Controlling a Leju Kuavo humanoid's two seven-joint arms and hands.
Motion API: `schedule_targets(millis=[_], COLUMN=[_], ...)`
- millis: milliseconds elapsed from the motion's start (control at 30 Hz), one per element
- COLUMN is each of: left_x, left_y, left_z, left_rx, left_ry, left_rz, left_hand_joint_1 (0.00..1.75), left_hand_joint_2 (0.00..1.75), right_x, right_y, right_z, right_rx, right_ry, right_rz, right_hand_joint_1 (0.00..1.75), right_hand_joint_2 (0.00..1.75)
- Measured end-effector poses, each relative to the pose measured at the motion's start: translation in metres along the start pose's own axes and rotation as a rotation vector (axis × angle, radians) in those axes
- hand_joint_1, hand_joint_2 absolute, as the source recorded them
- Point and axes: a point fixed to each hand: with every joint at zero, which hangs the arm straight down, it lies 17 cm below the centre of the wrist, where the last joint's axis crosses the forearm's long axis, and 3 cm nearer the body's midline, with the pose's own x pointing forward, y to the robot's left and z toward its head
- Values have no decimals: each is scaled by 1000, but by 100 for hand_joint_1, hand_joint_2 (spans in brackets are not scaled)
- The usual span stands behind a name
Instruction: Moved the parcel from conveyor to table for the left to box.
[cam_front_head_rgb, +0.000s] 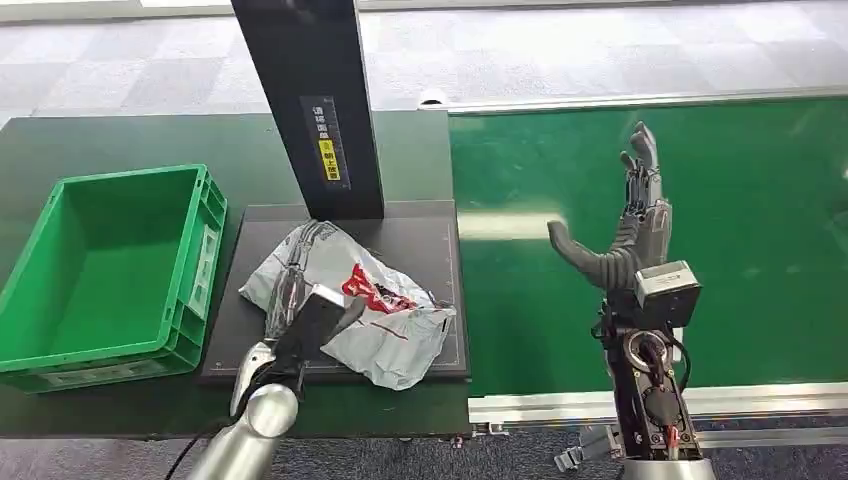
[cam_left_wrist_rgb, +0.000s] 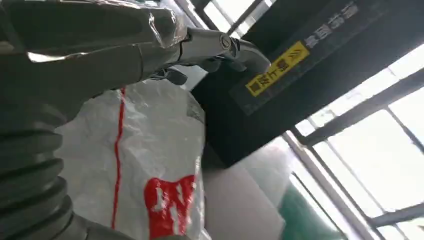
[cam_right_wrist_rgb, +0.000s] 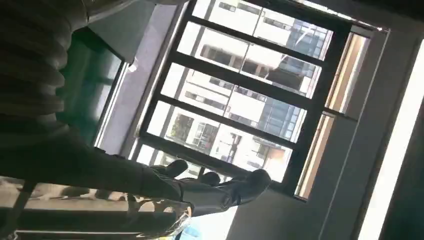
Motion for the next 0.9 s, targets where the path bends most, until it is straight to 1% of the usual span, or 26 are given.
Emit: schedule_targets(millis=[100,167,233,400,533,767,900], left_x=[-25,-36,-42,-53,-56,-59,-62], left_y=[-1,-2,-6,-27,-32,-34,-43], left_z=[-2,-2,-3,-1,-1,-3,-2], left_rx=[-5,-13,-30,-117,-135,-143,-194], left_ry=[90,118,121,134,144,150,158], left_rz=[-225,-341,-406,-459,-460,-463,-480], left_hand_joint_1=[0,0,0,0,0,0,0], left_hand_joint_2=[175,175,175,175,175,175,175], right_x=[-6,-11,-19,-54,-68,-77,-96], right_y=[-3,-4,-2,12,14,17,15], right_z=[5,6,8,29,38,45,53], right_rx=[-13,-21,-21,-6,-13,-16,-47], right_ry=[33,63,106,245,292,323,410], right_rz=[-2,-32,-69,-192,-212,-220,-312], right_hand_joint_1=[0,0,0,0,0,0,0], right_hand_joint_2=[175,175,175,175,175,175,175])
